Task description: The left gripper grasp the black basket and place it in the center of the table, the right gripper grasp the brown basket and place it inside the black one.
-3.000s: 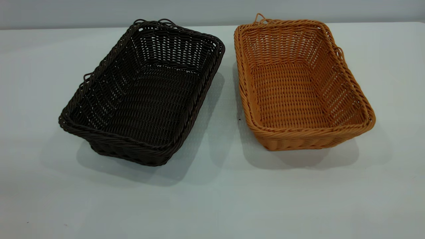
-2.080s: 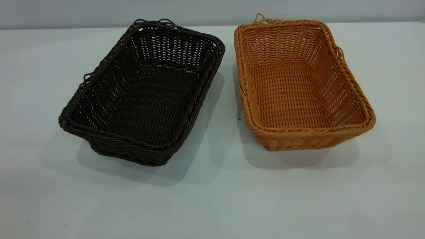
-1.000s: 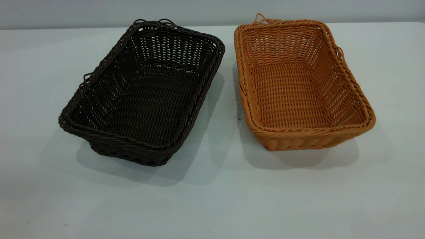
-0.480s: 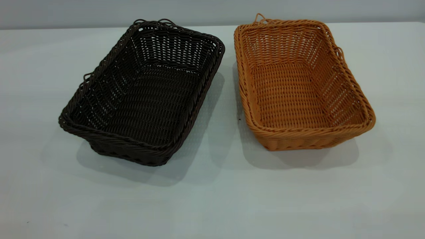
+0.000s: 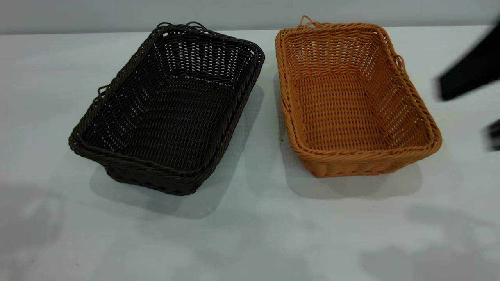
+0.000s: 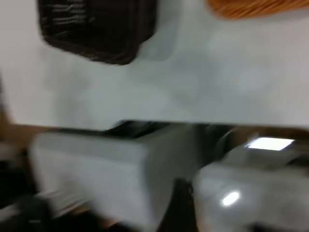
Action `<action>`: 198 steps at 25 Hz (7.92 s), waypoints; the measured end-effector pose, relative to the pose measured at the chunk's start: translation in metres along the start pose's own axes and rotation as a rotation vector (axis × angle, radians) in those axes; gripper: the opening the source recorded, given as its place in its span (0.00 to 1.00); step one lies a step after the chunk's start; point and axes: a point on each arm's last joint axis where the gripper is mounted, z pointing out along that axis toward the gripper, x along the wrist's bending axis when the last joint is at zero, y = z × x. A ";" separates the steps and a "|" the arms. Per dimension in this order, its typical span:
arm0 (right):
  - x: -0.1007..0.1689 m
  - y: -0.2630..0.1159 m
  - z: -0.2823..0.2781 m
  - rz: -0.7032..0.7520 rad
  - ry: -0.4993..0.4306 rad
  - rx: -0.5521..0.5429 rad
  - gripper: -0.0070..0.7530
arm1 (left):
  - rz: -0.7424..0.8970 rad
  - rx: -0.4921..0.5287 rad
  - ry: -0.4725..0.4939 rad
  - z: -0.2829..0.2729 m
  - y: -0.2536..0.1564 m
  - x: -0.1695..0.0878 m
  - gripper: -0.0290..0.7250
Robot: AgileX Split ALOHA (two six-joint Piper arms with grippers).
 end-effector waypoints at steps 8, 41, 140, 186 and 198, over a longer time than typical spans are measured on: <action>0.004 0.015 0.088 0.387 0.096 0.112 0.77 | -0.016 0.072 -0.096 0.038 0.026 -0.008 0.68; -0.054 0.076 0.178 1.067 -0.316 -0.377 0.64 | 0.030 0.260 -0.148 0.146 0.068 -0.016 0.68; -0.046 0.233 -0.047 0.181 0.112 -0.213 0.09 | 1.553 -0.186 -0.144 0.151 0.111 -0.183 0.60; 0.010 0.153 0.181 -0.052 -0.129 0.370 0.14 | 1.407 -0.485 0.001 -0.095 0.110 -0.118 0.56; 0.026 0.160 0.172 -0.177 -0.078 0.431 0.76 | 1.394 -0.521 0.014 -0.110 0.106 -0.113 0.56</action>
